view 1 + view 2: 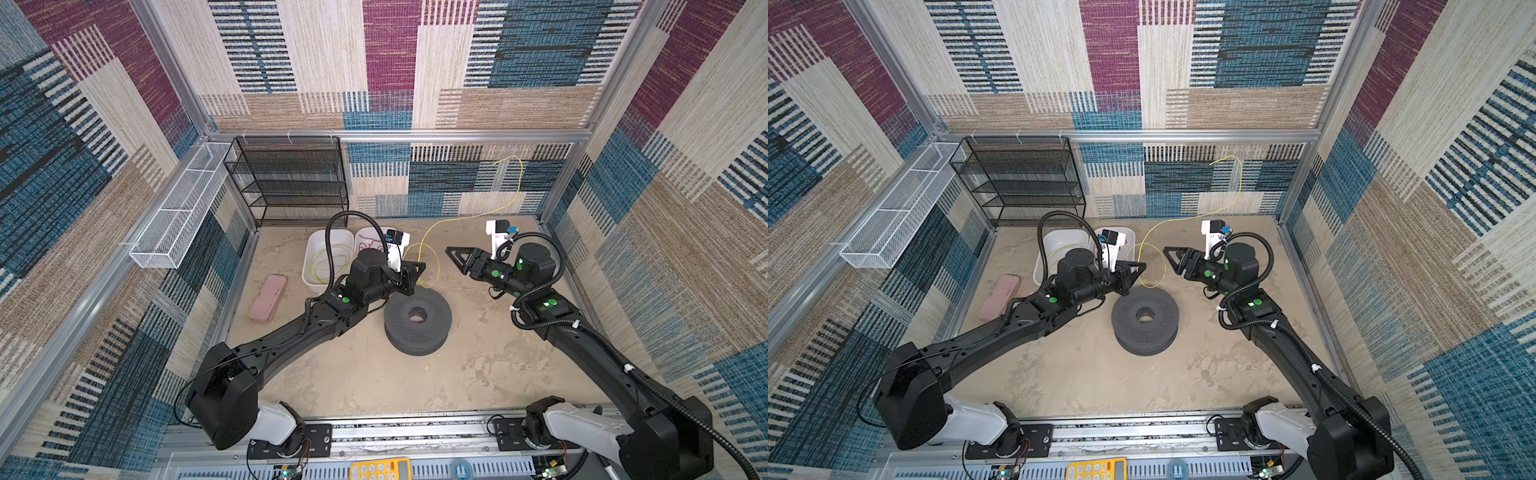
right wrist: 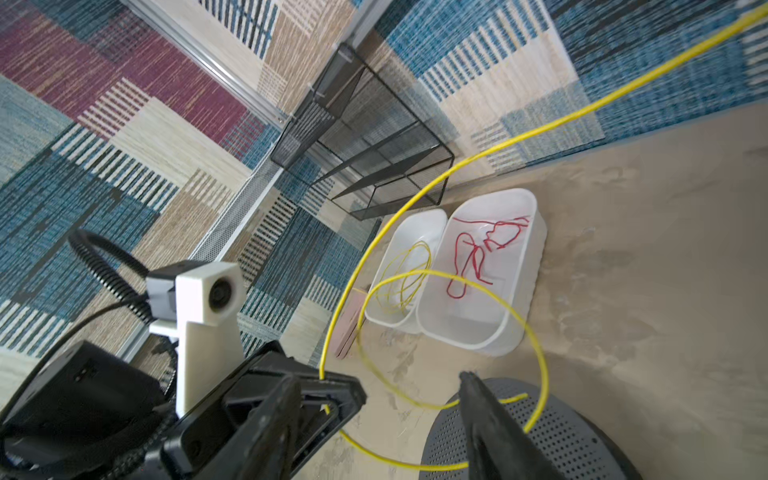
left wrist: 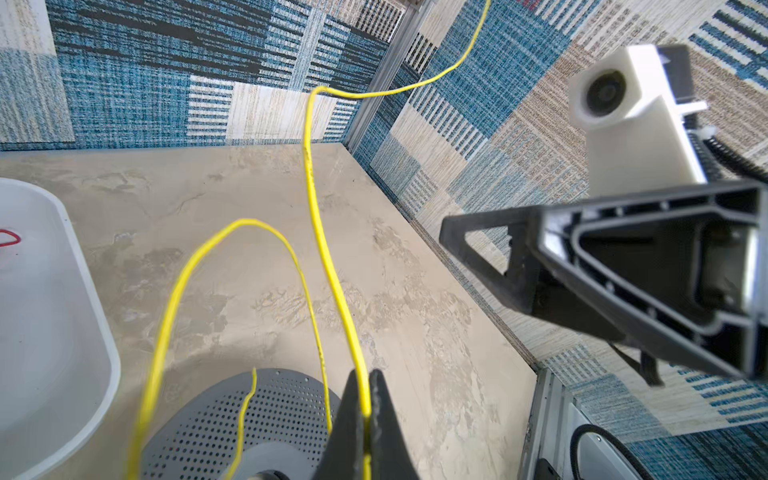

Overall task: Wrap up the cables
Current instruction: 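Move the right gripper back and grasp the cable near the left gripper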

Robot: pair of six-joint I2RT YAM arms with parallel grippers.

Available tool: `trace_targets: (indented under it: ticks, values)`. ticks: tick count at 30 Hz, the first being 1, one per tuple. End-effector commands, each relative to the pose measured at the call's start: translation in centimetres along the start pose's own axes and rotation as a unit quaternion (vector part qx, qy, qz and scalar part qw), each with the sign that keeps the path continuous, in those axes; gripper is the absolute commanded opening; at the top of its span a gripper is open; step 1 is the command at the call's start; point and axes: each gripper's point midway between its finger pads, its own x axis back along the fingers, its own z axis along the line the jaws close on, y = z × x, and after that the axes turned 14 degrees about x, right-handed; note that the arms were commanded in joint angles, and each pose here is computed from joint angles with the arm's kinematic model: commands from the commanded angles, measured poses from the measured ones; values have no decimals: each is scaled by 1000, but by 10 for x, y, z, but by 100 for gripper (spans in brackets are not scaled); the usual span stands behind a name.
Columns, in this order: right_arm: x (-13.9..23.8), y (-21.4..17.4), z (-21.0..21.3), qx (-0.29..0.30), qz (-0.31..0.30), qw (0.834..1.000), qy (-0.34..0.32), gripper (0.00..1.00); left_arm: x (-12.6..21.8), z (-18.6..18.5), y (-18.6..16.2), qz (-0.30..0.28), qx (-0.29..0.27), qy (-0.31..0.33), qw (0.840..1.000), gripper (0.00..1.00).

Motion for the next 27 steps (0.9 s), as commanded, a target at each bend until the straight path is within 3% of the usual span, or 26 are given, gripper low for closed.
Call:
trace_targets:
  ticks: [1,5,8,10,16,27]
  values:
    - [-2,5,5,18,-5,1000,5,64,-2,-6,8,-10,12,-10,1000,0]
    - [20,40,3,77,-49,994,-63,74,-1,10,10,-16,23,24,999,0]
    - [21,47,9,79,-49,994,-59,75,-3,11,11,-16,23,24,999,0]
    - [12,36,14,54,-29,998,-25,73,-5,10,11,-14,21,21,999,0]
    - [-18,5,17,-9,7,999,36,51,-13,9,7,-2,19,12,1000,0]
    - [-58,-16,14,-38,38,997,51,51,-19,8,-3,24,18,1,1000,0]
